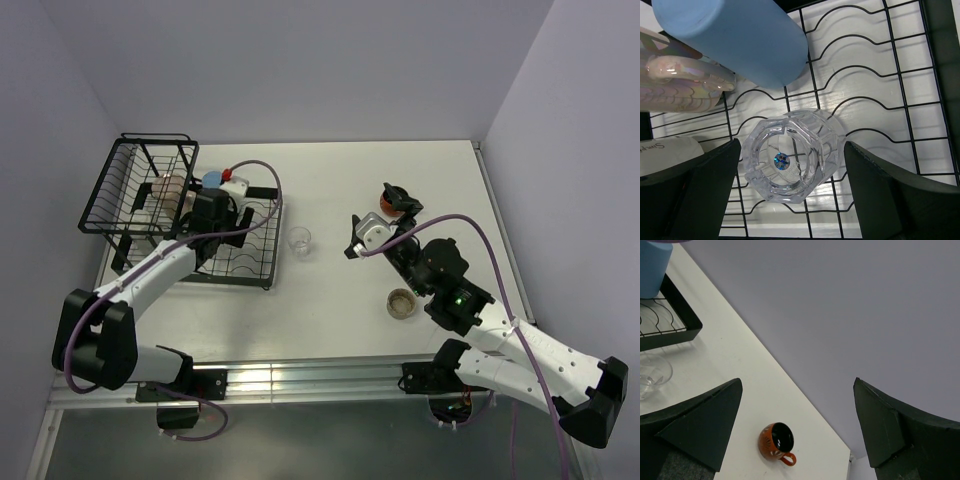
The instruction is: Load the cups into the dish rack
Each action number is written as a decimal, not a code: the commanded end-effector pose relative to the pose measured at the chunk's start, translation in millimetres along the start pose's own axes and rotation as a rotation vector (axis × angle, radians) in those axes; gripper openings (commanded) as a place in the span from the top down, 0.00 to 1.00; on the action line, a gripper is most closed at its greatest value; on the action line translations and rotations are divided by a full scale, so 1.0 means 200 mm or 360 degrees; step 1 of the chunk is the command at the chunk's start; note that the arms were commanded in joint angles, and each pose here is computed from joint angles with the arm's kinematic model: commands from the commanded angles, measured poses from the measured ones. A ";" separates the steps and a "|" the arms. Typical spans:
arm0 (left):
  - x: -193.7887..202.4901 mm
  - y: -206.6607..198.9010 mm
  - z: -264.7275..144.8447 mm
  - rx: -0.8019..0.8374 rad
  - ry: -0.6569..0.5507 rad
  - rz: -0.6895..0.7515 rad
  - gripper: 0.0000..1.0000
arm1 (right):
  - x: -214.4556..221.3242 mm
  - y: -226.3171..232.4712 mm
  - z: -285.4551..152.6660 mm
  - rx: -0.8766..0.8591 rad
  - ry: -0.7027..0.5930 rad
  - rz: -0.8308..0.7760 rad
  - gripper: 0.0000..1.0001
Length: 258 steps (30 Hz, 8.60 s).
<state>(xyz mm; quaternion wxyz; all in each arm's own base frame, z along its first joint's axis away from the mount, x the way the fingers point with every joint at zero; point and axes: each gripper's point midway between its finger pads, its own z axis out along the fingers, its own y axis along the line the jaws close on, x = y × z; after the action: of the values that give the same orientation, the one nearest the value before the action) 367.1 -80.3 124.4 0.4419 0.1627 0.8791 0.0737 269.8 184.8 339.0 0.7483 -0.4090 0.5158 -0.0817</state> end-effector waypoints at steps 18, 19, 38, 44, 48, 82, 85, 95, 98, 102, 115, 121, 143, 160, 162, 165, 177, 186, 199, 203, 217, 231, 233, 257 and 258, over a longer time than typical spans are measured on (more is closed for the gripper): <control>-0.20 0.02 -0.05 -0.0188 -0.0090 0.0519 0.02 | -0.07 -0.10 -0.01 0.0092 -0.0055 0.0057 0.00; -0.23 0.01 -0.06 -0.0178 -0.0110 0.0542 0.02 | -0.07 -0.11 -0.01 0.0095 -0.0055 0.0063 0.00; -0.90 -0.38 -0.66 0.0615 -0.0884 0.0132 0.01 | 0.42 -0.35 0.16 0.0161 0.0480 0.0510 0.00; -1.07 -0.45 -0.85 0.0858 -0.0959 0.0004 0.01 | 0.82 -0.43 0.31 0.0043 0.0933 0.0875 0.08; -1.08 -0.48 -0.89 0.0952 -0.0930 -0.0002 0.01 | 1.06 -0.38 0.40 -0.0069 0.1194 0.1048 0.20; -0.96 -0.56 -0.78 0.1070 -0.0673 -0.0006 0.01 | 1.90 0.08 0.46 -0.0389 0.1849 0.1028 0.51; -0.95 -0.56 -0.77 0.1068 -0.0663 -0.0006 0.01 | 1.85 0.06 0.47 -0.0409 0.1801 0.1041 0.50; -0.94 -0.58 -0.76 0.1098 -0.0634 -0.0003 0.01 | 1.65 -0.15 0.53 -0.0344 0.1635 0.0957 0.50; -0.93 -0.58 -0.74 0.1096 -0.0612 -0.0011 0.01 | 1.65 -0.18 0.52 -0.0347 0.1641 0.0894 0.50; -0.92 -0.59 -0.73 0.1120 -0.0598 -0.0008 0.01 | 1.69 -0.17 0.51 -0.0367 0.1679 0.0878 0.48; -0.90 -0.57 -0.69 0.1112 -0.0558 -0.0019 0.01 | 1.90 -0.06 0.45 -0.0479 0.1869 0.0793 0.48; -0.90 -0.57 -0.68 0.1127 -0.0525 -0.0090 0.01 | 1.98 -0.01 0.43 -0.0513 0.1933 0.0779 0.49; -1.01 -0.27 -0.90 0.1283 -0.0727 -0.0429 0.10 | 1.00 -0.43 0.75 -0.0369 0.1101 0.1487 1.00; -1.05 -0.28 -1.62 0.1776 -0.1261 -0.0302 0.15 | -0.67 -0.53 0.55 -0.1007 -0.0261 0.2640 1.00; -1.05 -0.28 -1.69 0.1814 -0.1354 -0.0273 0.15 | -0.76 -0.51 0.51 -0.1082 -0.0304 0.2675 1.00; -1.05 -0.30 -1.76 0.1931 -0.1375 -0.0324 0.15 | -0.88 -0.44 0.47 -0.1180 -0.0366 0.2706 1.00; -1.16 -0.31 -1.65 0.1776 -0.1330 -0.0512 0.17 | -1.05 -0.18 0.44 -0.1375 -0.0276 0.2829 1.00; -1.23 -0.33 -1.55 0.1660 -0.1251 -0.0642 0.19 | -1.12 -0.14 0.45 -0.1443 -0.0305 0.2810 1.00; -1.25 -0.44 -1.63 0.1866 -0.1274 -0.0554 0.36 | -1.09 -0.05 0.48 -0.1459 -0.0240 0.2828 1.00; -1.24 -0.45 -1.66 0.1901 -0.1299 -0.0525 0.39 | -1.09 -0.03 0.49 -0.1477 -0.0234 0.2831 1.00; -1.28 -0.44 -1.70 0.1940 -0.1303 -0.0586 0.97 | -1.10 0.02 0.50 -0.1519 -0.0210 0.2817 1.00; -1.28 -0.31 -1.75 0.1892 -0.1364 -0.0736 1.00 | -0.97 0.03 0.59 -0.1382 -0.0094 0.2831 0.42; -1.28 -0.27 -1.73 0.1838 -0.1360 -0.0772 1.00 | -0.94 0.02 0.61 -0.1344 -0.0084 0.2817 0.39; -0.99 0.78 -0.95 0.0038 -0.0563 -0.1029 1.00 | -0.23 -0.32 0.62 -0.0703 0.0206 0.2165 0.18; -0.95 0.81 -0.89 0.0000 -0.0483 -0.1043 1.00 | -0.22 -0.32 0.62 -0.0705 0.0214 0.2148 0.18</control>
<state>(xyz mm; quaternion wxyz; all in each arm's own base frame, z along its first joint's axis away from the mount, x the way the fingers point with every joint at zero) 365.8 -20.7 420.7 0.5789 -0.1026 0.7937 -0.1564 386.3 244.3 399.0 0.4512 -0.0922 0.7292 0.5061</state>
